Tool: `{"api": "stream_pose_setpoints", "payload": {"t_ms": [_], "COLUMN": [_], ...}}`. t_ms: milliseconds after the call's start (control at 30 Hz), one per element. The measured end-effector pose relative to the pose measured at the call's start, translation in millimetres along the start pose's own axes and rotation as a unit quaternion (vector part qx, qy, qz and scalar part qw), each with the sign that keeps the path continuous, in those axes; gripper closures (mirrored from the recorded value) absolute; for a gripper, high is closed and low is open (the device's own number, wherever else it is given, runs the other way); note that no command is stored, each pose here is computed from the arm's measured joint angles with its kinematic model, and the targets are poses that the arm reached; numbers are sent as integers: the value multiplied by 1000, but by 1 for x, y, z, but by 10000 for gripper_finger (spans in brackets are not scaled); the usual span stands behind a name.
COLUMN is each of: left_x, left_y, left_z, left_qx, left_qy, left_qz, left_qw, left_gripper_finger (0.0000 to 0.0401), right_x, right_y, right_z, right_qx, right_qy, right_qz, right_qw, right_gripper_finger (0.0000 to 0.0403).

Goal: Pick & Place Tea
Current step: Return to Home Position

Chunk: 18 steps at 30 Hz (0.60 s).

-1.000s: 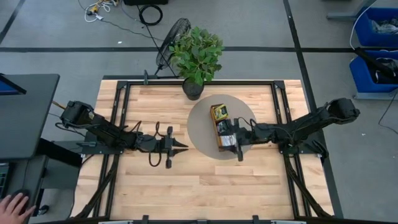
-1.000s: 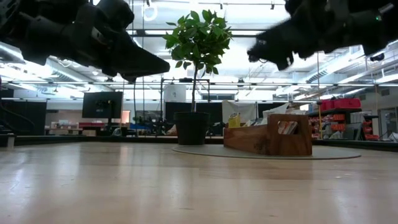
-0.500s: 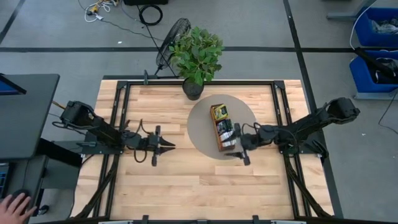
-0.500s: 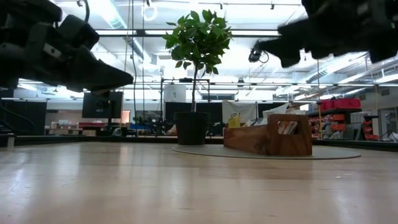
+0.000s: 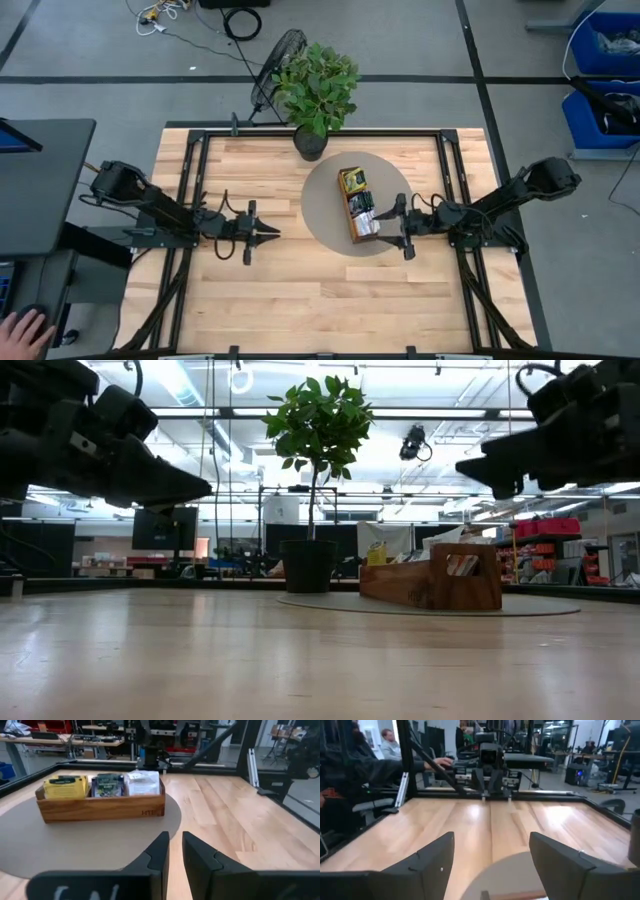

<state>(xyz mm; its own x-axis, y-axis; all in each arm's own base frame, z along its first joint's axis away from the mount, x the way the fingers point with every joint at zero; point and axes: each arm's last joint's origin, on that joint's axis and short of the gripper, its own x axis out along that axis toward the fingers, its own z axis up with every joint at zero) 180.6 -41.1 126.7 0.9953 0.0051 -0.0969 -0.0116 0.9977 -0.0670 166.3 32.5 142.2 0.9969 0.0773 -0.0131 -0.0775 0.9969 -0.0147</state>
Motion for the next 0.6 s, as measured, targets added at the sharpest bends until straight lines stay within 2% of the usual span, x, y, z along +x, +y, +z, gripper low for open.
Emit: {"api": "stream_pose_setpoints", "payload": {"t_ms": [200, 600], "left_x": [-14, -32], "left_y": [8, 12], "left_z": [3, 18], "left_qx": [-7, -1], "left_qy": [-5, -4], "left_qz": [13, 27], "left_qw": [1000, 1000], "left_gripper_finger": [346, 346], "right_x": [-4, -26], "right_y": [-6, -9], "right_z": [2, 12], "right_qx": [-3, -14], "right_qy": [17, 43], "right_qz": [-18, -19], "right_qw": [1000, 999], "right_gripper_finger": [137, 137]}}
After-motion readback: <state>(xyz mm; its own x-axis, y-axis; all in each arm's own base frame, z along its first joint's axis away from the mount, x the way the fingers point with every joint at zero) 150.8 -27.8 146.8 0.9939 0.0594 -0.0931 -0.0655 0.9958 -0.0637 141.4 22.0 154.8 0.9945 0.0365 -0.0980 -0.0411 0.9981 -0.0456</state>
